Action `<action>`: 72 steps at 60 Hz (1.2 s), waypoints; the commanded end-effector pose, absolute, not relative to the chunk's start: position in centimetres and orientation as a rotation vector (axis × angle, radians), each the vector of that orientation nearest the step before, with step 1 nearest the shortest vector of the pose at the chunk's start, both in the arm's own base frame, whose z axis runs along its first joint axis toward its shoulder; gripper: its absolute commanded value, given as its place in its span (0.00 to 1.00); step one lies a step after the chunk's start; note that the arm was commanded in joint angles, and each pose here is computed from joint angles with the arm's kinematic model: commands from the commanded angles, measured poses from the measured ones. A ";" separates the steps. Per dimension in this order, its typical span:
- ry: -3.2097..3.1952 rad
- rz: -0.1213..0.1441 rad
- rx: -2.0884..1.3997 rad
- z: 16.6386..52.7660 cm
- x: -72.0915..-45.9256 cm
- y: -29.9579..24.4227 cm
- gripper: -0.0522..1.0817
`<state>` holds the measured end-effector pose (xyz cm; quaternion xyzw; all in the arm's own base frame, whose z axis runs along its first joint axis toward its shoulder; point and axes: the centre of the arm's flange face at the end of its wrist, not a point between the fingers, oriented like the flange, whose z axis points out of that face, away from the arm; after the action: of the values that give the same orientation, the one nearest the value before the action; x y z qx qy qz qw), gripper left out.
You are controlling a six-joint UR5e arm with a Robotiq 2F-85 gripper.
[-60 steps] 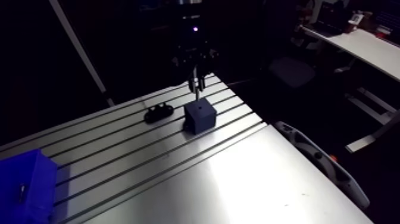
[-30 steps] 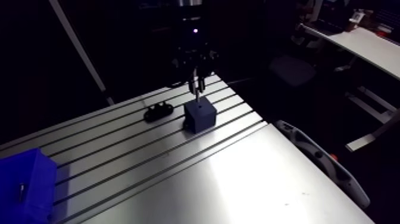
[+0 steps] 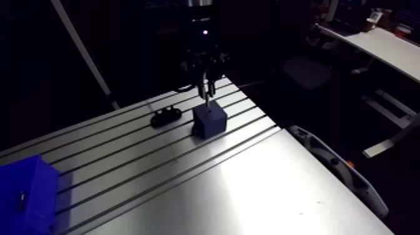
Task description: Pick up the M10 bolt and insert it into the hole until fully seated.
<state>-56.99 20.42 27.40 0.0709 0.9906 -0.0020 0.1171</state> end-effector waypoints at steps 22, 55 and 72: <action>2.889 -0.015 0.218 26.9 -56.6 20.9 1.00; 2.893 -0.012 0.218 26.3 -56.7 20.9 1.00; 2.888 -0.016 0.217 26.0 -56.8 21.0 1.00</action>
<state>-56.75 20.96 26.24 0.0747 0.9899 -0.0045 0.1206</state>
